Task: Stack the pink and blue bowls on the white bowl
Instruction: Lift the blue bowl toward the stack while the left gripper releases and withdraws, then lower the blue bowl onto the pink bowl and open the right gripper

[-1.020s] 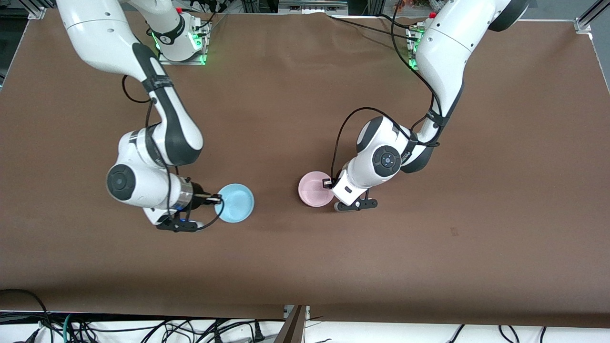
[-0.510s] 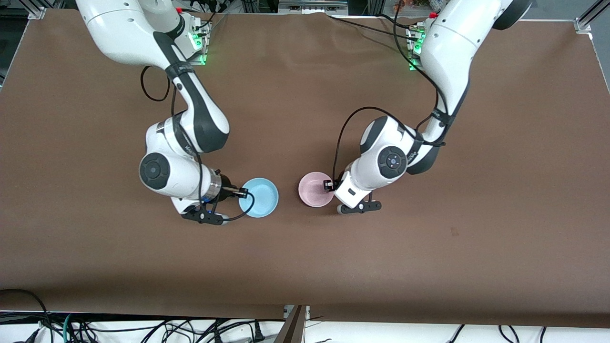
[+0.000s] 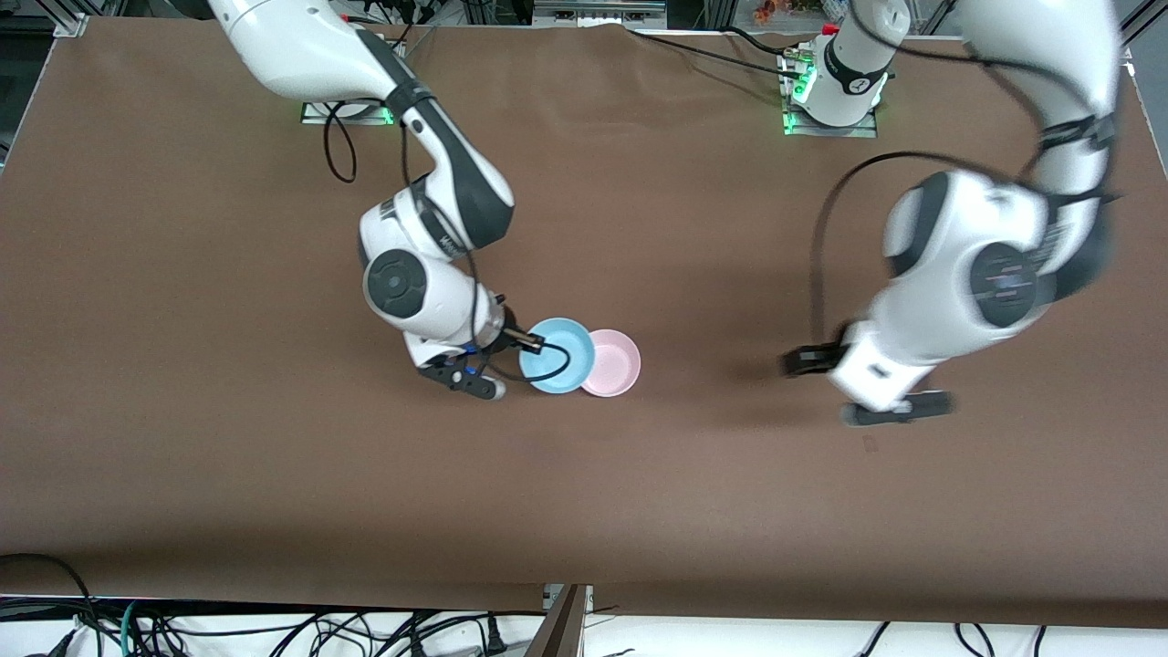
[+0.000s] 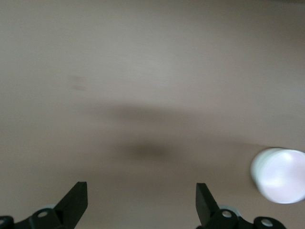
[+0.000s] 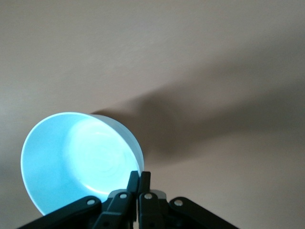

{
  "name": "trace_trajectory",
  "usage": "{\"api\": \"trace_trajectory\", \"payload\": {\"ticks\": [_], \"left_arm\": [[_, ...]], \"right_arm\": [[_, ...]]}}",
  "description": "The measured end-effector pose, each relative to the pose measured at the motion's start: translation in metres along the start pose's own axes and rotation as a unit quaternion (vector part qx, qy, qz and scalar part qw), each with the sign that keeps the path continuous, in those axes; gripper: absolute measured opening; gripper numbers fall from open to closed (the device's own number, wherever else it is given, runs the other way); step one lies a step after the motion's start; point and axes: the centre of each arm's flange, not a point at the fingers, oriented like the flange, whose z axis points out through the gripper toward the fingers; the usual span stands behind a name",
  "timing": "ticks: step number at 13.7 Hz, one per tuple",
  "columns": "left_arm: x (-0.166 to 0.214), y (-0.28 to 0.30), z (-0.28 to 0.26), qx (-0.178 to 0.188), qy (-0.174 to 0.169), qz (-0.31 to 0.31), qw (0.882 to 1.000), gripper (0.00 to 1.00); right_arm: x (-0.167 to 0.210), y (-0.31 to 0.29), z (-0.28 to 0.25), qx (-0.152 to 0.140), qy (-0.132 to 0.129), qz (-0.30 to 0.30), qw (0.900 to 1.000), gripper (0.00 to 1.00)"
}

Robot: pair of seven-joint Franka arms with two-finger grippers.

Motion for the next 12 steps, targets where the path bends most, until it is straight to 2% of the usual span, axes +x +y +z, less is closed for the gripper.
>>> {"api": "trace_trajectory", "payload": {"ticks": [3,5,9,12], "left_arm": [[0.004,-0.105,-0.059,0.012,0.014,0.004,1.0,1.0],[-0.01,-0.145,-0.092,0.012,0.009,0.01,1.0,1.0],[-0.047,-0.159,-0.143,0.011,-0.002,0.009,1.0,1.0],[-0.056,-0.152,-0.148,0.011,-0.008,0.017,1.0,1.0]], "right_arm": [[-0.029,-0.024,0.023,0.01,0.009,0.025,1.0,0.02],[-0.038,-0.031,0.038,0.012,0.016,0.029,0.999,0.02],[-0.035,-0.029,0.054,0.008,0.02,0.032,0.999,0.02],[-0.038,-0.031,0.061,0.011,0.022,0.029,0.999,0.02]]}}
